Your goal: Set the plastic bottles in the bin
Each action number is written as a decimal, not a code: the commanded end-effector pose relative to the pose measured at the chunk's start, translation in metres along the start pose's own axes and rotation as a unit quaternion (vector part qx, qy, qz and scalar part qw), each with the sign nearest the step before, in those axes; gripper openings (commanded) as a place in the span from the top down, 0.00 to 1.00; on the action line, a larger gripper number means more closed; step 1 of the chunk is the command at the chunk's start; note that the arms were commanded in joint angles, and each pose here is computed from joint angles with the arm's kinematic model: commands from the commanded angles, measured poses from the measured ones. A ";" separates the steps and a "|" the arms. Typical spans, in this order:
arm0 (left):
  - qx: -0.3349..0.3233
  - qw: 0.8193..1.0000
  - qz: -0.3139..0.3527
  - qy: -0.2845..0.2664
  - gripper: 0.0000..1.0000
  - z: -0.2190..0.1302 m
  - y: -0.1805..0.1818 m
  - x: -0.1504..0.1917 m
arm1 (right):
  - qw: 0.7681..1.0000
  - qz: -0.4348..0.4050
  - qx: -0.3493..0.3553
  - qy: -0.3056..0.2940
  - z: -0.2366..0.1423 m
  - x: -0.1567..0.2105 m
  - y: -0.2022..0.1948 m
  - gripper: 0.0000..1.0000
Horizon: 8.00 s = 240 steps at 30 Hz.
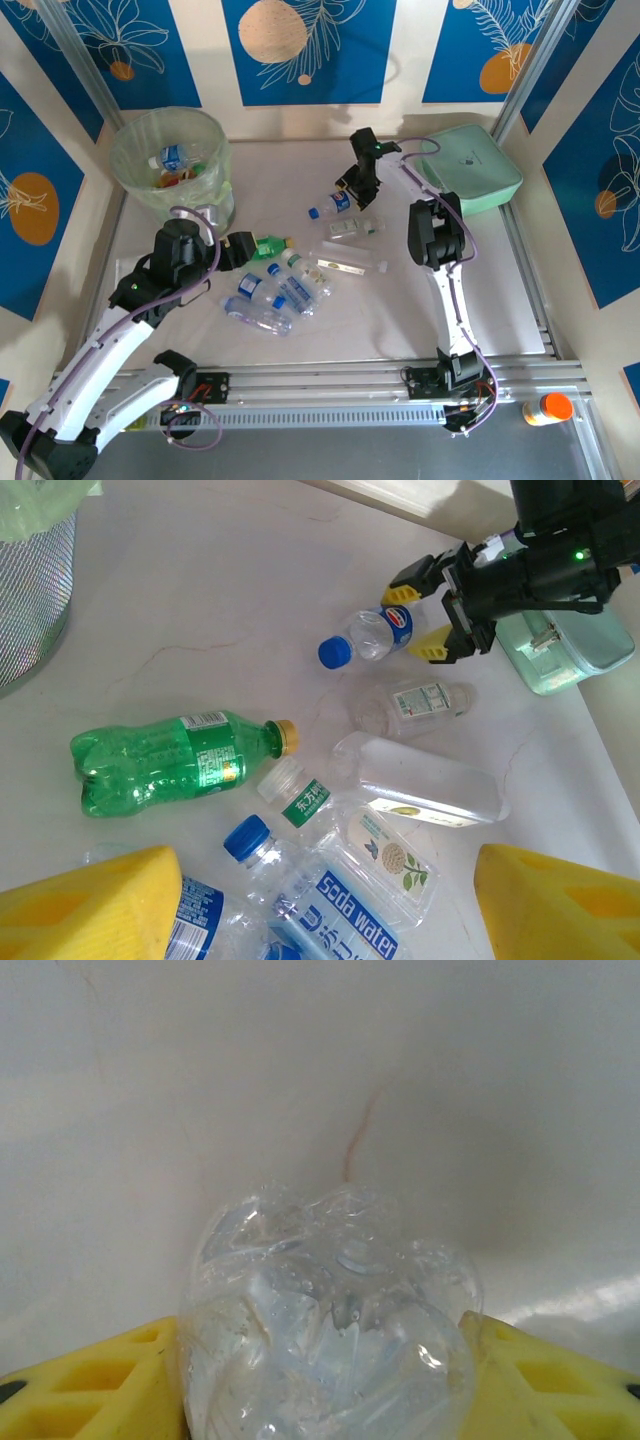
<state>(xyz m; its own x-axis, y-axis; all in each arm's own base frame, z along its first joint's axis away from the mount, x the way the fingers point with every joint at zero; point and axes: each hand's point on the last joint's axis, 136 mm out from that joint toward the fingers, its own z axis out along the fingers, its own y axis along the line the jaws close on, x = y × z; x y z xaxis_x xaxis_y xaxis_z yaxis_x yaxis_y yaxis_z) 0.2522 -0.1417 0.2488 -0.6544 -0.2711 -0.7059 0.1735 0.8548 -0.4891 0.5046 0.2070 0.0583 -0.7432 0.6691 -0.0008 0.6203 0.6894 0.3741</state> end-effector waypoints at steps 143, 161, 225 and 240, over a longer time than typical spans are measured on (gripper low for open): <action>-0.153 0.984 -0.080 0.032 0.12 -0.015 0.009 -0.071 | 0.878 -0.448 -0.157 -0.069 -0.208 0.197 -0.063 0.10; -0.075 0.993 -0.048 0.082 0.09 0.025 0.006 -0.030 | 0.985 0.155 -0.022 -0.070 -0.137 0.048 -0.091 0.29; 0.254 0.933 0.165 0.193 0.01 -0.010 -0.171 0.036 | 0.923 -0.239 -0.299 -0.031 -0.271 0.186 -0.031 0.72; 0.309 0.908 0.186 0.212 0.15 0.001 -0.210 0.063 | 0.902 -0.289 -0.321 0.000 -0.294 0.240 -0.051 0.71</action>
<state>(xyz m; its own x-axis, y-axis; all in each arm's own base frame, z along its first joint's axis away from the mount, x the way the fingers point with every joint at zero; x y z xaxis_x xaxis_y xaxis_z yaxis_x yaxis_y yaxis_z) 0.1786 -0.3275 0.2877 -0.7057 0.3070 -0.6386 0.6945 0.4778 -0.5379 0.2313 0.2500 0.3111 -0.8914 0.2770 -0.3587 -0.1192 0.6204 0.7751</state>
